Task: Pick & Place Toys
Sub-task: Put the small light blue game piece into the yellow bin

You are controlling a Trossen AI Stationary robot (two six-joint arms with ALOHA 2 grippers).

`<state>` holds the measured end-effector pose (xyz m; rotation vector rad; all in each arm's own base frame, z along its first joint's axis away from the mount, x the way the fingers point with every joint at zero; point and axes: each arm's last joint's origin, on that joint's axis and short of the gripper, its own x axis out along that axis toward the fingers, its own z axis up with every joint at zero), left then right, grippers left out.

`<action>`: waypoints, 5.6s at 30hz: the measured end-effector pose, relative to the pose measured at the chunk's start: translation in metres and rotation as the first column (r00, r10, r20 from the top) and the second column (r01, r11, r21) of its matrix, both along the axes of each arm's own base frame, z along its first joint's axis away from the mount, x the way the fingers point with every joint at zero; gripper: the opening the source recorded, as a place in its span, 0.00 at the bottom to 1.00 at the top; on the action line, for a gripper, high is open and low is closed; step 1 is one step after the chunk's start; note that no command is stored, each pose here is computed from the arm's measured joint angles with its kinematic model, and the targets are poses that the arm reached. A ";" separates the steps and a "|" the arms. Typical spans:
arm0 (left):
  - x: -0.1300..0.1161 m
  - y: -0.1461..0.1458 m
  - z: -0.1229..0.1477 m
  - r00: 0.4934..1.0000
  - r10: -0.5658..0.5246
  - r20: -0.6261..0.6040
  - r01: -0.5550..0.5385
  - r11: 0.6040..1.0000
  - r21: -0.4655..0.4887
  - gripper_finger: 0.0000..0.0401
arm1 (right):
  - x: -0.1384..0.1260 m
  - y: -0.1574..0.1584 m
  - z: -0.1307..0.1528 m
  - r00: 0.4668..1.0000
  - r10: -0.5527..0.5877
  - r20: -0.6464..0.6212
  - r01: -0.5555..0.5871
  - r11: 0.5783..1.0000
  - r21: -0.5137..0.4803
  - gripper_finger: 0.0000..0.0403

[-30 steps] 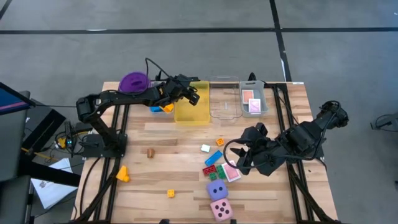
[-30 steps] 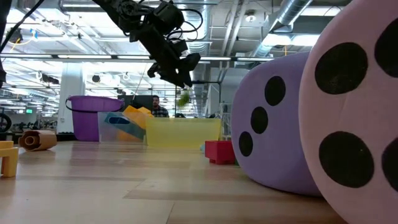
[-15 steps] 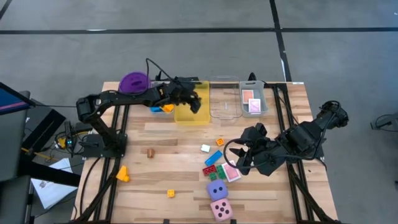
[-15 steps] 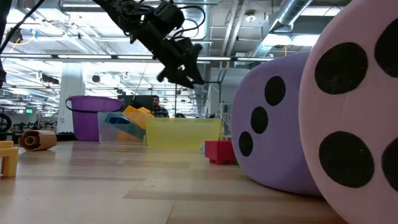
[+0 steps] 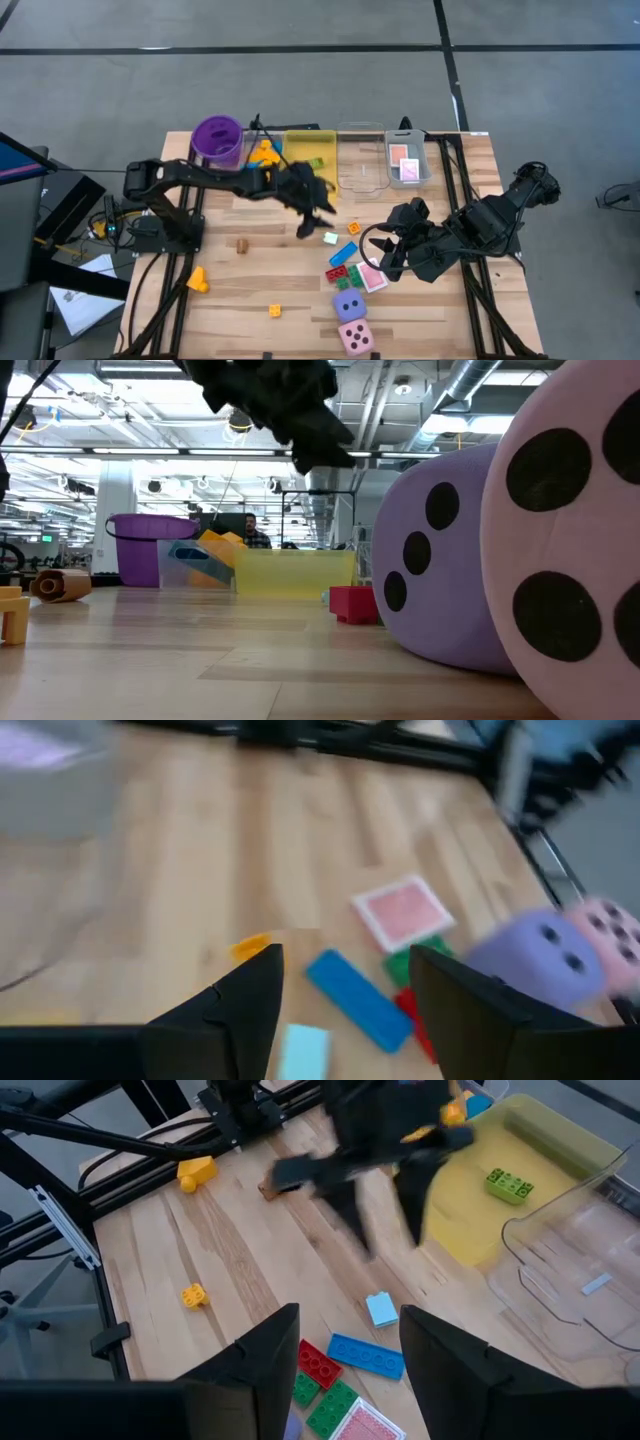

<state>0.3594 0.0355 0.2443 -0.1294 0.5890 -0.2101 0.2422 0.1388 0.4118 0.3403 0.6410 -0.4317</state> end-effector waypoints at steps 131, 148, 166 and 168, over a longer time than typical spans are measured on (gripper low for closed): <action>0.006 -0.043 -0.138 0.951 0.187 -0.245 -0.143 0.972 0.189 0.54 | 0.046 0.020 -0.037 0.993 0.062 -0.098 -0.060 0.998 0.020 0.42; 0.008 -0.042 -0.138 0.957 0.211 -0.196 -0.179 0.969 0.170 0.44 | 0.046 0.018 -0.037 0.994 0.057 -0.098 -0.055 0.998 0.020 0.42; 0.015 -0.034 -0.065 0.916 0.358 0.181 -0.374 0.925 0.066 0.31 | 0.048 0.015 -0.036 0.995 0.043 -0.095 -0.041 0.999 0.023 0.42; 0.011 -0.025 -0.051 0.867 0.447 0.220 -0.474 0.876 0.090 0.30 | 0.048 0.014 -0.036 0.995 0.043 -0.096 -0.041 0.999 0.022 0.42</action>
